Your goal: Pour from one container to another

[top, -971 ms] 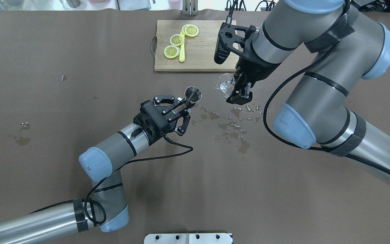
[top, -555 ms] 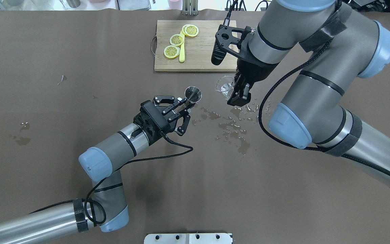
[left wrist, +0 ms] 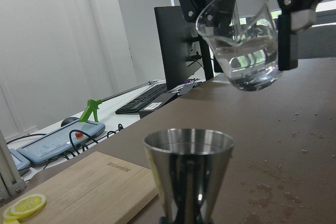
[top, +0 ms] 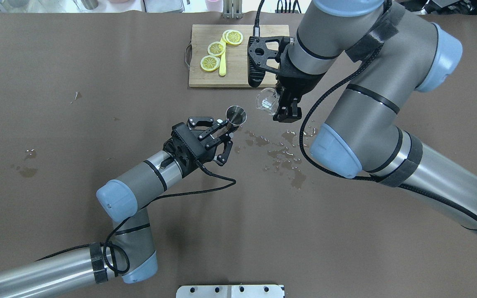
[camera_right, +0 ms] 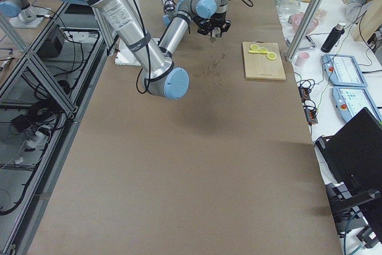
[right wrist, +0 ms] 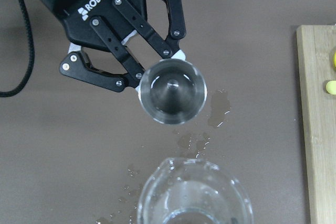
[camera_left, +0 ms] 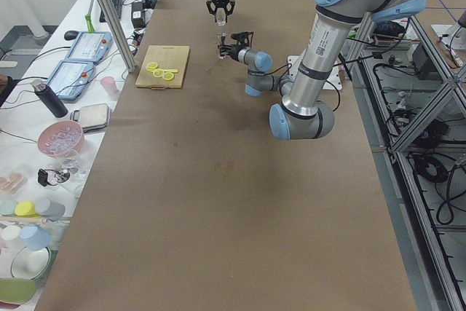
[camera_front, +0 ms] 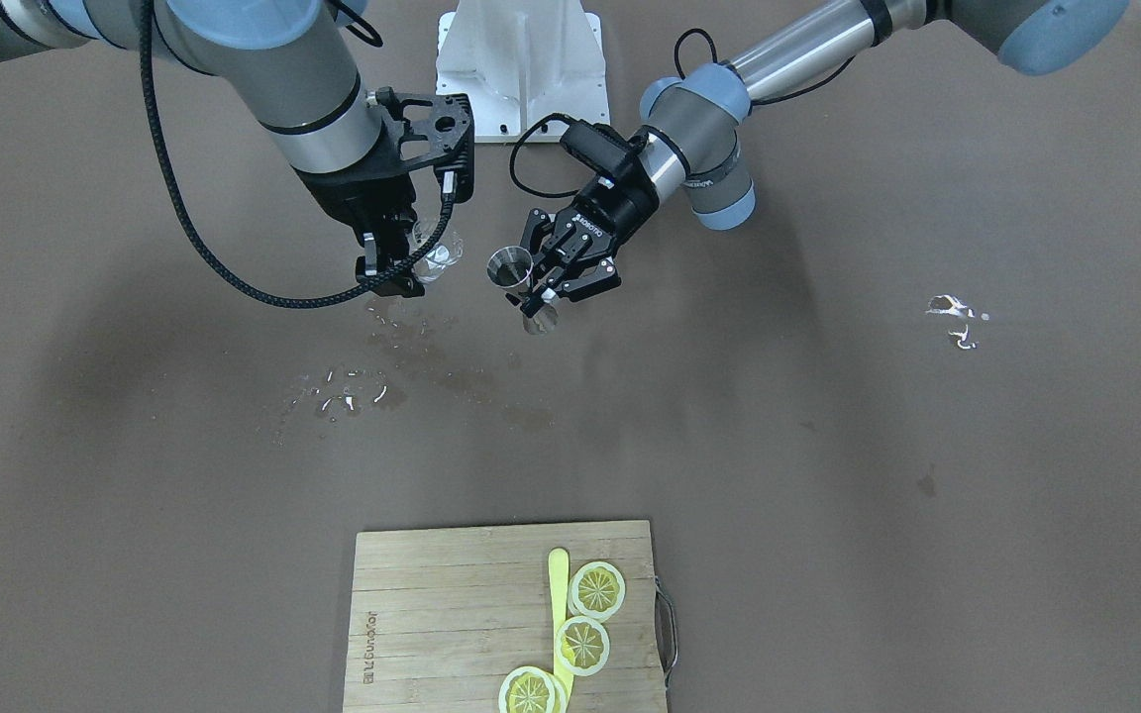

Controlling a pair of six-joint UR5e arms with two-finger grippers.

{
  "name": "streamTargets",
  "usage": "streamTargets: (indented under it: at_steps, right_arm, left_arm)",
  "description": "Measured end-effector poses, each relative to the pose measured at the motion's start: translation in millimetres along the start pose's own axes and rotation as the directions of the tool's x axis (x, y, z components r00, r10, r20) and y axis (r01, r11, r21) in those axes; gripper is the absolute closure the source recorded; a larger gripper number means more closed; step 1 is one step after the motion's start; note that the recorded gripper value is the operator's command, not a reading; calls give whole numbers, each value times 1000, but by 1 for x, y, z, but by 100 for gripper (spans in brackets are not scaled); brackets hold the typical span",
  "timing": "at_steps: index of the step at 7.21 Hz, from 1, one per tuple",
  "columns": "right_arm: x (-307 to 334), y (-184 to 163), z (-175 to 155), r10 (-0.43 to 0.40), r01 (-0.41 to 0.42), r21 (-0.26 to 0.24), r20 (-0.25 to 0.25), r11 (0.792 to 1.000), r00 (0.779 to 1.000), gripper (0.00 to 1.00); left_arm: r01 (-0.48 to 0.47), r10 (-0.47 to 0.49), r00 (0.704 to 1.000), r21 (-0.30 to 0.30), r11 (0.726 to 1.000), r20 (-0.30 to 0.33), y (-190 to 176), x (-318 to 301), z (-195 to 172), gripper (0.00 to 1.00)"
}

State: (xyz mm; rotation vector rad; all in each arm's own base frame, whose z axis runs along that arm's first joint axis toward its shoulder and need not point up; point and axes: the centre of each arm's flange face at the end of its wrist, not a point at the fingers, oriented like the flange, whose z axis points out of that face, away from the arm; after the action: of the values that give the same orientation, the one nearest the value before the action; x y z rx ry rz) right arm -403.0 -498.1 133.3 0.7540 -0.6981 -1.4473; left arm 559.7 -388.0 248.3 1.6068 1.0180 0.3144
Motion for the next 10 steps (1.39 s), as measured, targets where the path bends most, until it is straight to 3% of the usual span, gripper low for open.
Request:
streamTargets:
  at_steps: [10]
  right_arm:
    - [13,-30,2,6,-4,-112,11,994,1000,100]
  left_arm:
    - [-1,1,1000,2,1000,3,-1,-2,0,100]
